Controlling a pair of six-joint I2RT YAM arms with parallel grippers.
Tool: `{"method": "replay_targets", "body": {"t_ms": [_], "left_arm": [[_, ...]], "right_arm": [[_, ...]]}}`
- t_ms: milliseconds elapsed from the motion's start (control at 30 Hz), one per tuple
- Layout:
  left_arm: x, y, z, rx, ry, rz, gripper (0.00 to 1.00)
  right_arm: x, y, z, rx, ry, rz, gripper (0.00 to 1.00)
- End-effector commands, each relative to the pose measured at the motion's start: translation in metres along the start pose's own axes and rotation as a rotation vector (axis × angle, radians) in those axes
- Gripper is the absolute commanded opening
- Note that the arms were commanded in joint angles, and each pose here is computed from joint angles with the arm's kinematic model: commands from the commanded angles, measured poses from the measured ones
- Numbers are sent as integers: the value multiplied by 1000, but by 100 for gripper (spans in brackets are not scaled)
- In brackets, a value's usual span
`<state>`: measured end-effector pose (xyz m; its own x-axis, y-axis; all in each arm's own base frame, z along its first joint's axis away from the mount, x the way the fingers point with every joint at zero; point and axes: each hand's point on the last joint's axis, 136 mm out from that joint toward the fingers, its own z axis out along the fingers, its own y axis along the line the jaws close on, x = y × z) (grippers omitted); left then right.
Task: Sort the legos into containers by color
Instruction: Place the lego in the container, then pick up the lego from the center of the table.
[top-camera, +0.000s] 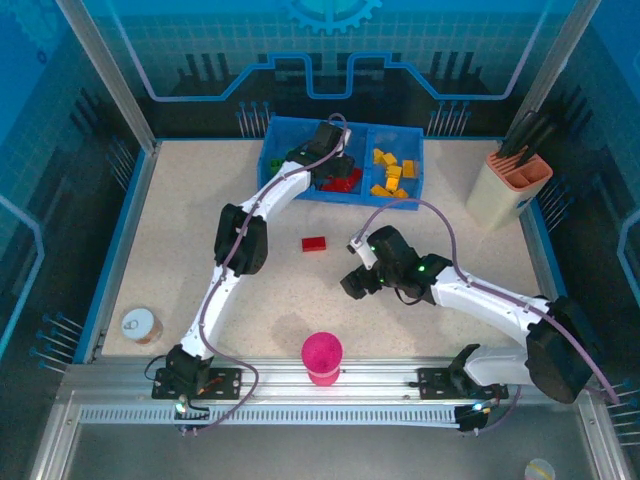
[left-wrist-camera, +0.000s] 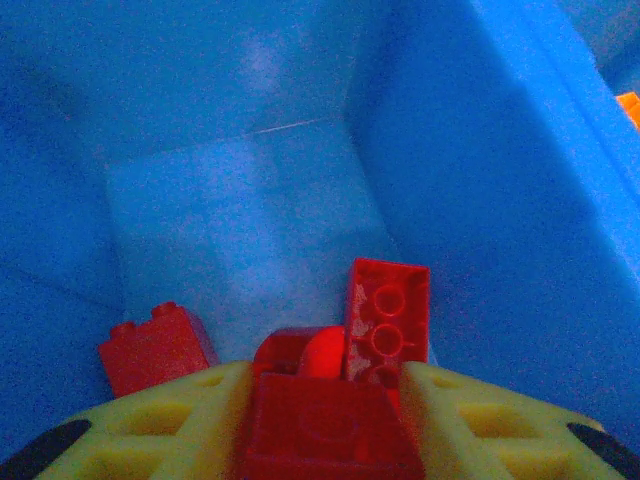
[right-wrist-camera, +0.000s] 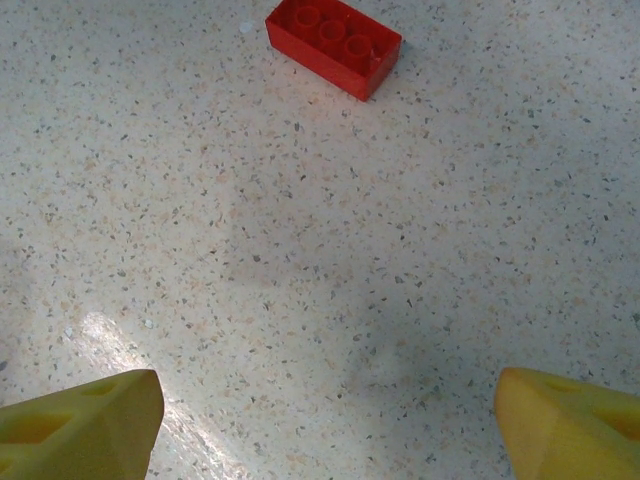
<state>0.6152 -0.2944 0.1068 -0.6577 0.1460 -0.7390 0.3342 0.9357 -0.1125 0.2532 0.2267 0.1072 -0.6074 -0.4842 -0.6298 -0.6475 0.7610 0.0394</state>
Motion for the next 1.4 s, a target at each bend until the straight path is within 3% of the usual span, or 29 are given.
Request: {"method": "replay_targets", "body": {"t_ms": [0, 133, 267, 500, 633, 800, 1033, 1200, 1367], "left_arm": [[-17, -1, -5, 8, -49, -8, 51], [-37, -3, -15, 8, -109, 15, 59], [-73, -6, -48, 2, -196, 47, 59], [-149, -25, -174, 51, -377, 156, 63], [-157, -21, -246, 58, -377, 202, 63], [-123, 30, -317, -57, -311, 137, 67], [-29, 93, -396, -213, -347, 21, 81], [28, 108, -415, -261, -278, 36, 90], [61, 121, -415, -297, -259, 41, 93]], "right_arm": [[2, -1, 3, 10, 21, -32, 87], [-3, -1, 3, 13, 18, -49, 87], [-11, -1, 4, 6, 3, -91, 87], [-51, 15, 20, -102, -65, -307, 87], [-69, 26, 30, -213, -73, -406, 87], [-97, 24, 51, -227, -71, -511, 90], [-124, 10, 84, -237, -11, -616, 90], [-117, 2, 98, -220, 24, -672, 92], [-111, -1, 111, -227, 81, -724, 92]]}}
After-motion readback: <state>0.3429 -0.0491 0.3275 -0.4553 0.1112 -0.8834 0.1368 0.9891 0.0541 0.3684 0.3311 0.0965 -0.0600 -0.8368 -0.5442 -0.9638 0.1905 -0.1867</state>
